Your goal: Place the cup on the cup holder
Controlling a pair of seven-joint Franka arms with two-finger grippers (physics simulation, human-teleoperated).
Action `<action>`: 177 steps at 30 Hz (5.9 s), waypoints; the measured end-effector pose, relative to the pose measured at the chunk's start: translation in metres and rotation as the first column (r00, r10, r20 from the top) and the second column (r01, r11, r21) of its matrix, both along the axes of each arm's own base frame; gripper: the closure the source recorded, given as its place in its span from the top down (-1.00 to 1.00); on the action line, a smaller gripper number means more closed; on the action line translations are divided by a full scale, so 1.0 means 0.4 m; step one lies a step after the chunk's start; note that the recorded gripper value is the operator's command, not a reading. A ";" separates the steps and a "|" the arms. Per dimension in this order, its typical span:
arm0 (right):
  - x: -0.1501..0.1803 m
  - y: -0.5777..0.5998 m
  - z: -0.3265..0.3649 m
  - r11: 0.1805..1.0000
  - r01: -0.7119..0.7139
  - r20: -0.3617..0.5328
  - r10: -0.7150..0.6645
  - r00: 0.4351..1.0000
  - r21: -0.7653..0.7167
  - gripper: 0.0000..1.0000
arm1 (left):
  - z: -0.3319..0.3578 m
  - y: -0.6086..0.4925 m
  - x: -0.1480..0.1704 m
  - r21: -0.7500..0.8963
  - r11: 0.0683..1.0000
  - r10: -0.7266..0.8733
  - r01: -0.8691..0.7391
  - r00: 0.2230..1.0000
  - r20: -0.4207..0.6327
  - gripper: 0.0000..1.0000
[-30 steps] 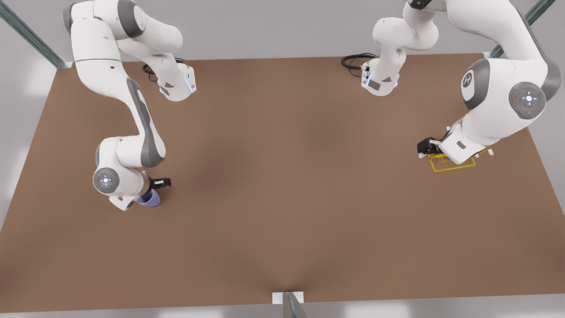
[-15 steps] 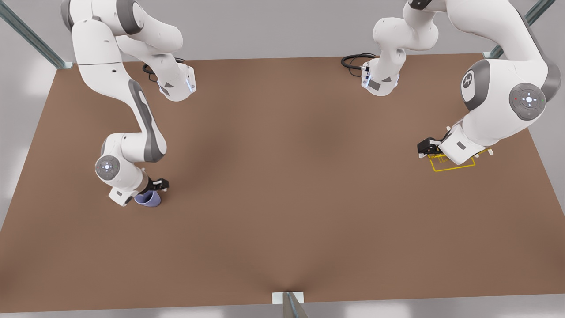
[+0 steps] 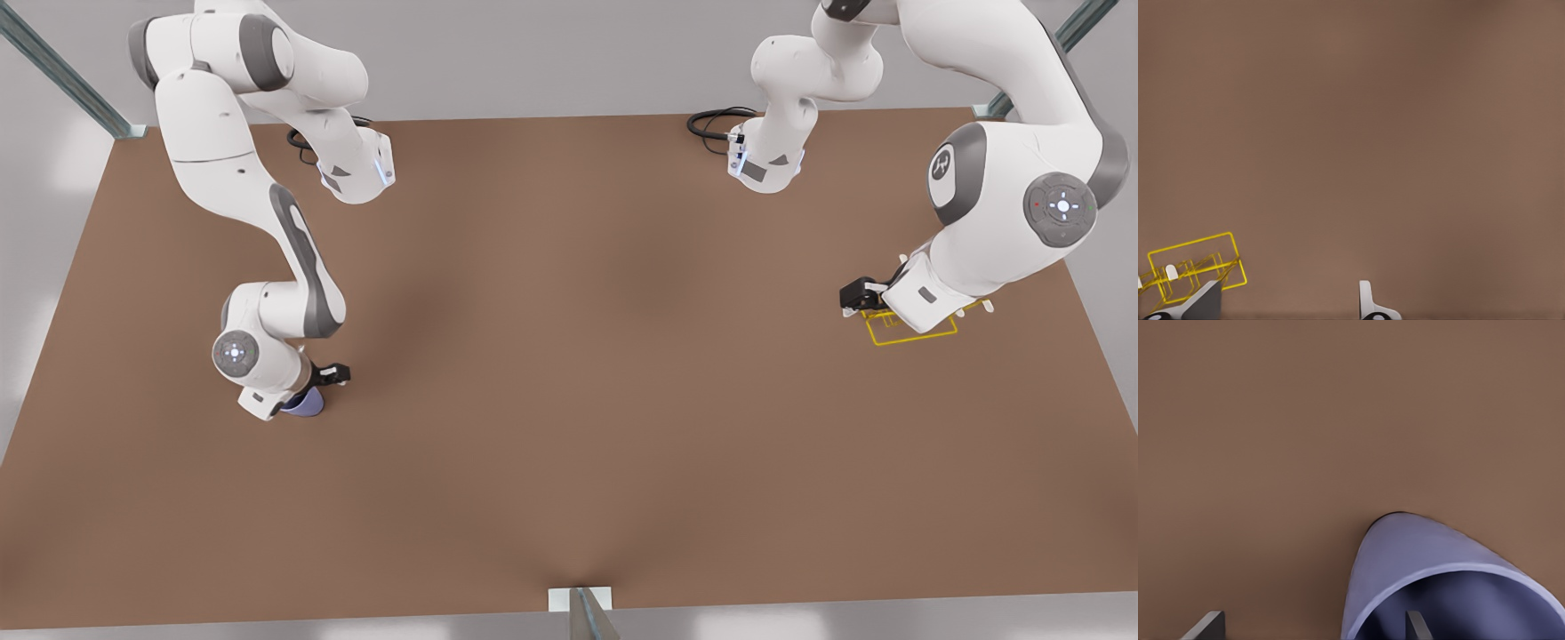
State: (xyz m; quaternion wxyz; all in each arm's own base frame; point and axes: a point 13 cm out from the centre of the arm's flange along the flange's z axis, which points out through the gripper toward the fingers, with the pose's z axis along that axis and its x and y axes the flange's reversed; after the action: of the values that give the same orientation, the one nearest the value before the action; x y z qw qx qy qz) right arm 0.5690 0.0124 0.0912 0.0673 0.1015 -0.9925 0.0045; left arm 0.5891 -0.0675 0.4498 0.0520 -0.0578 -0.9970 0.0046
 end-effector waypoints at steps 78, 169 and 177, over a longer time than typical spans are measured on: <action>0.080 1.261 -0.020 0.399 0.252 -0.241 -0.077 0.967 0.882 1.00 | -0.018 0.082 -0.022 0.001 1.000 -0.001 0.001 0.998 -0.058 1.00; -0.124 0.263 0.930 0.996 -0.069 -0.214 0.056 0.975 -0.053 1.00 | -1.034 -0.674 -0.307 0.184 0.102 0.978 -0.978 0.065 -0.196 0.35; -0.121 0.264 0.925 0.996 -0.068 -0.216 0.055 0.975 -0.053 1.00 | -0.655 -0.390 0.082 -0.021 0.005 0.997 -1.000 0.004 0.078 0.37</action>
State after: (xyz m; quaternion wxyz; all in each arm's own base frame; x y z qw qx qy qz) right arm 0.5207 0.1178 0.4613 0.1767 0.1301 -0.9753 0.0253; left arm 0.6221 -0.2235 0.1876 0.0000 0.6627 -0.7486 0.0178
